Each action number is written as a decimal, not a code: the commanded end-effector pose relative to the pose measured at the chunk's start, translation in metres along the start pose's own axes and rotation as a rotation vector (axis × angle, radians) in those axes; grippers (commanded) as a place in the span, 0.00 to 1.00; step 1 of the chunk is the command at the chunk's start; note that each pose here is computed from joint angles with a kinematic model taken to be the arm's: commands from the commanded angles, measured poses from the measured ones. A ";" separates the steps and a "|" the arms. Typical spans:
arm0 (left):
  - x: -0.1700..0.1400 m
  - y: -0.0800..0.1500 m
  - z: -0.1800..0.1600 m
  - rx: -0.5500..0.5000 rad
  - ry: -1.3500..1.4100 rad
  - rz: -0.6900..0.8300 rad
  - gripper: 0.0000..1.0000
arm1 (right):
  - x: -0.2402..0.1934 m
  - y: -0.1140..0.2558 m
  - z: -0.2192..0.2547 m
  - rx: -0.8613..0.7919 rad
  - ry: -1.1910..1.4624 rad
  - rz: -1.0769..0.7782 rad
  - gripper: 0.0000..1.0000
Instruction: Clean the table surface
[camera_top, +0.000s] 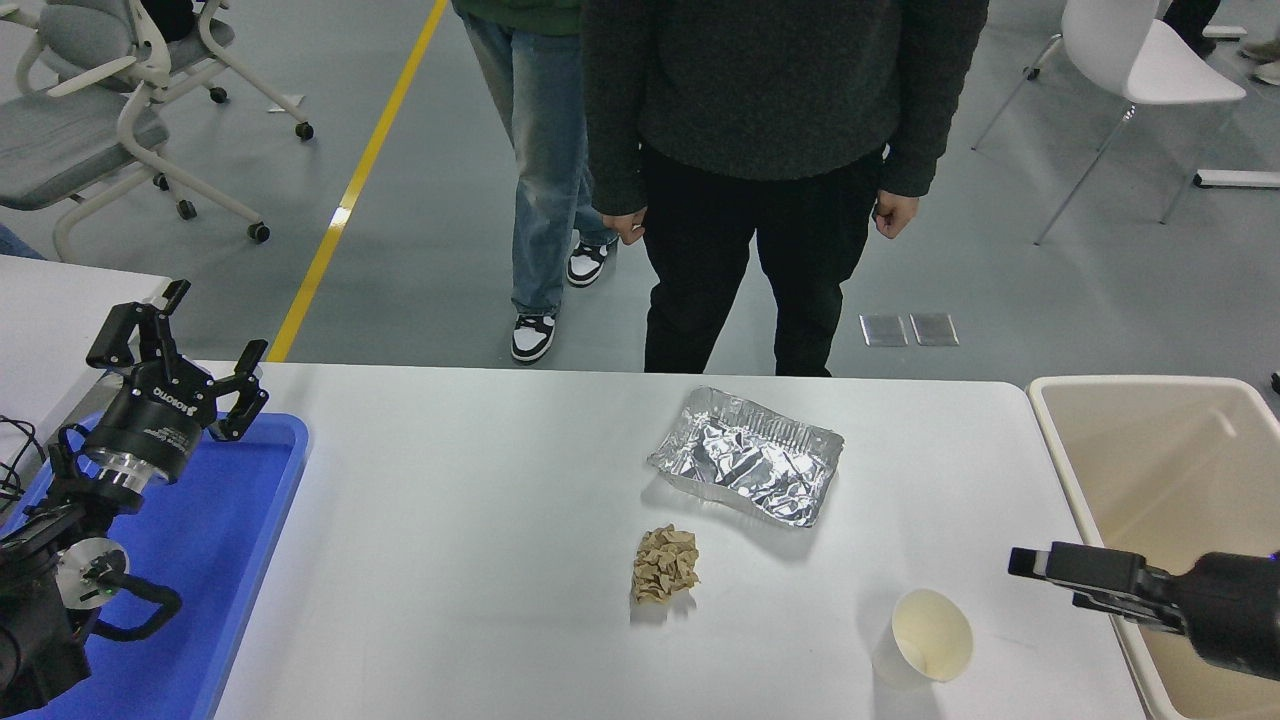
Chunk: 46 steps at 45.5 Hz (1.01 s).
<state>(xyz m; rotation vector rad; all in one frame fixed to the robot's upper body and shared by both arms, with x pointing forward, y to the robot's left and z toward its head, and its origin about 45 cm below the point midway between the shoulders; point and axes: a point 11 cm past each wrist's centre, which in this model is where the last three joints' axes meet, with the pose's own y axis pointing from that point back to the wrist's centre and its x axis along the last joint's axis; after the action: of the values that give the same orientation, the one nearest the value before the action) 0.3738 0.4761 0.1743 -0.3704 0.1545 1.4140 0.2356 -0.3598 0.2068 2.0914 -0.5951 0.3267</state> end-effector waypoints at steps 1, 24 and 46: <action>0.000 0.000 0.000 0.000 0.000 0.000 1.00 | -0.020 -0.028 -0.009 -0.003 0.050 -0.067 0.97; 0.000 0.000 0.000 0.000 0.000 0.000 1.00 | -0.028 -0.063 0.003 -0.044 0.065 -0.099 0.97; 0.000 0.000 0.000 -0.001 0.000 0.001 1.00 | -0.030 -0.076 0.022 -0.096 0.108 -0.114 0.91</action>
<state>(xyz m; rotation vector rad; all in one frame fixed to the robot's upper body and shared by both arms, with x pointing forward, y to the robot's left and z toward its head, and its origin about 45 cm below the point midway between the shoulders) 0.3738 0.4761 0.1743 -0.3702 0.1545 1.4139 0.2474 -0.3294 0.1357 2.0205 -0.4336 0.3251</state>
